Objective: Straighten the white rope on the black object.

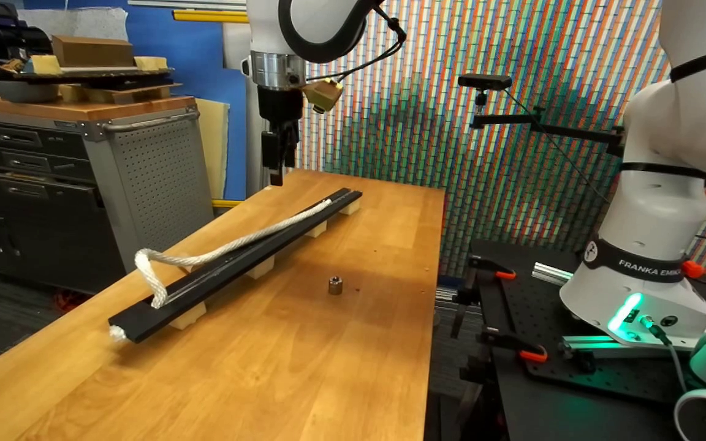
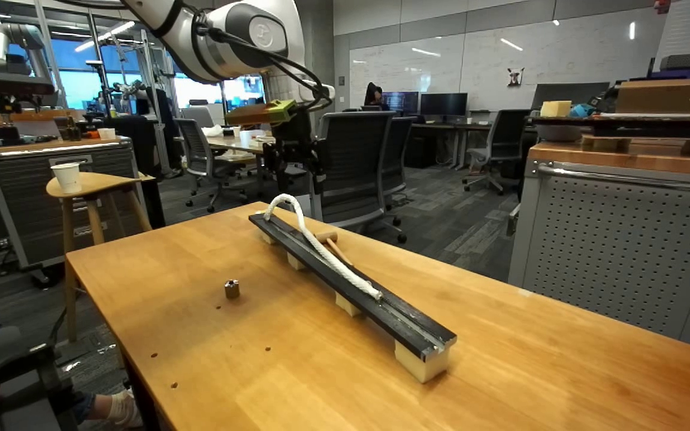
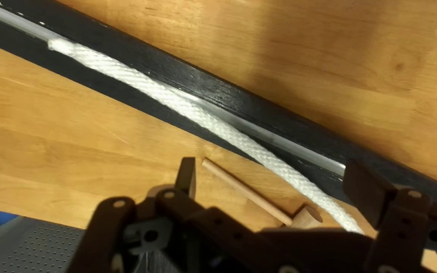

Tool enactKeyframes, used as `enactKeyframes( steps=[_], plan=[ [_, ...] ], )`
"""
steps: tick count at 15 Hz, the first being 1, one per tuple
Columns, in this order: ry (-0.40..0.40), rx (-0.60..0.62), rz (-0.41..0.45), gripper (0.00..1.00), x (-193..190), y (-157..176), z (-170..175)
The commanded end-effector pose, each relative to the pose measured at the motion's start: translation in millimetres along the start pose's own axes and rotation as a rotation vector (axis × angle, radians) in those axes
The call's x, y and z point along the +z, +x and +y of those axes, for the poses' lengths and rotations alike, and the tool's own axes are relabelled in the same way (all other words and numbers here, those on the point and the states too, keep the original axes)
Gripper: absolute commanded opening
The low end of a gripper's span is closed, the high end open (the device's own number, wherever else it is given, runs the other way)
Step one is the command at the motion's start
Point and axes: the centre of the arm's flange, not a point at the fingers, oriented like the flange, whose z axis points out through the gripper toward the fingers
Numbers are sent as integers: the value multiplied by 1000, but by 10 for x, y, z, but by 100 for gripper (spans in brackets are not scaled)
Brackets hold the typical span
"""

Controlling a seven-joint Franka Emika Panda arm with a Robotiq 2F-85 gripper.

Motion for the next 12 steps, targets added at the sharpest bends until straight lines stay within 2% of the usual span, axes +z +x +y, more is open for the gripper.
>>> enactKeyframes(
  steps=[1, 7, 12],
  plan=[
    [-41, -128, -75, 100, 139, 83, 290],
    [-14, -274, -146, 100, 435, 160, 948],
    [41, -396, -224, 100, 724, 109, 1249]
  ],
)
